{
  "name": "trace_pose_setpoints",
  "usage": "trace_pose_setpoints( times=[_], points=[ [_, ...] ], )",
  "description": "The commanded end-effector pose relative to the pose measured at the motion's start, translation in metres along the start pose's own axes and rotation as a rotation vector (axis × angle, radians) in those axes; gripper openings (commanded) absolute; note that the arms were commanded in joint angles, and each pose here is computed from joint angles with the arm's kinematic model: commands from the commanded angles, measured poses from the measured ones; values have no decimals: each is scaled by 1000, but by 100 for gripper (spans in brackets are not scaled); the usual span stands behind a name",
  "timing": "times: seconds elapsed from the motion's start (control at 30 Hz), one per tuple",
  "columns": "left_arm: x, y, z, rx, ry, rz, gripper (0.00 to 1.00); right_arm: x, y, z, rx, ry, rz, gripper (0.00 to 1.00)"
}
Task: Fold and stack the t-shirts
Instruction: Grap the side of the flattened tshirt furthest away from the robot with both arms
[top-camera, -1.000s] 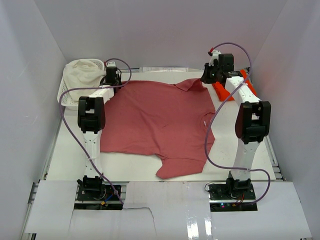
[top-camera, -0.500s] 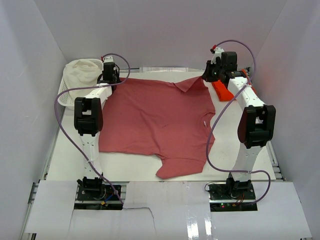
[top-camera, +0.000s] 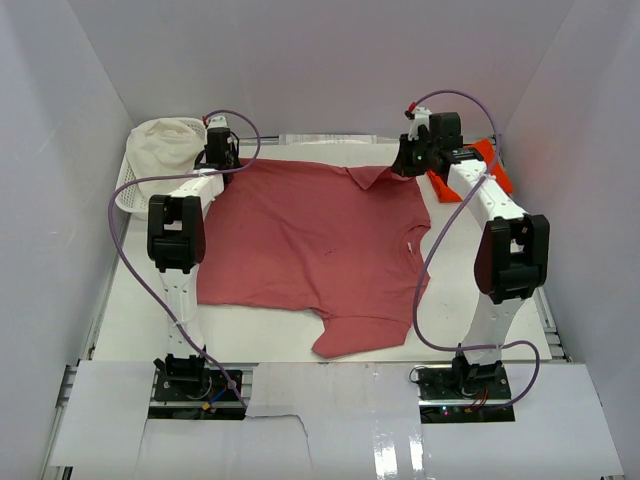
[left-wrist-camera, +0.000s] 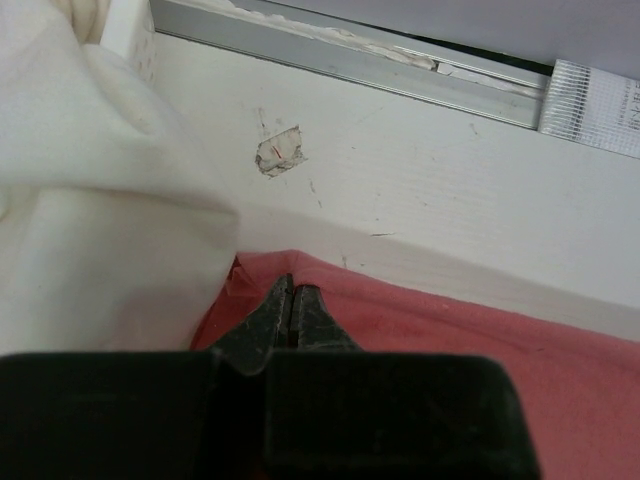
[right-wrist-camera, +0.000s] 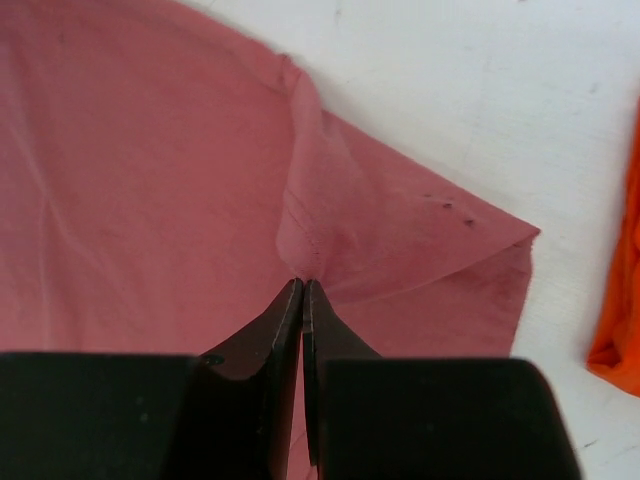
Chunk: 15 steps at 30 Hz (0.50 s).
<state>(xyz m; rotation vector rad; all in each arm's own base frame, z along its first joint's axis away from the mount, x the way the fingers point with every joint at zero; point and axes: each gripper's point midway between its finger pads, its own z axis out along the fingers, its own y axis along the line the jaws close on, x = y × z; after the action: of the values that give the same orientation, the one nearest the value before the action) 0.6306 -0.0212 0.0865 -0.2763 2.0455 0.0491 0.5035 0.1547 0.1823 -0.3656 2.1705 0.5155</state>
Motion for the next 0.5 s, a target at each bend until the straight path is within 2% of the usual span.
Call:
trace_pose_setpoints(
  times=[0.0,0.17,0.2,0.27,0.3,0.33,0.4,0.43,0.47],
  points=[
    [-48,-5,-26,15,-90,-15,0,4,42,-20,-88,39,-89,8],
    [-48,-6,-27,15,-92,-10,0,18,84,-21,-204,134,-217,8],
    [-48,-6,-27,16,-91,-9,0,3,93,-25,-229,109,-248,8],
    [-48,-6,-26,18,-91,-8,0,1,99,-20,-293,127,-237,8],
    [-48,-7,-26,18,-91,-10,0,-25,92,-21,-252,72,-227,8],
    [-48,-6,-27,18,-91,-10,0,-44,65,-19,-215,18,-159,8],
    [-47,-7,-27,19,-88,-9,0,-50,27,0,-203,26,90,8],
    [-46,-8,-27,18,-87,-8,0,-51,-11,0,-134,16,211,8],
    [-45,-6,-27,15,-86,-8,0,-44,-25,12,-126,7,276,8]
  ],
)
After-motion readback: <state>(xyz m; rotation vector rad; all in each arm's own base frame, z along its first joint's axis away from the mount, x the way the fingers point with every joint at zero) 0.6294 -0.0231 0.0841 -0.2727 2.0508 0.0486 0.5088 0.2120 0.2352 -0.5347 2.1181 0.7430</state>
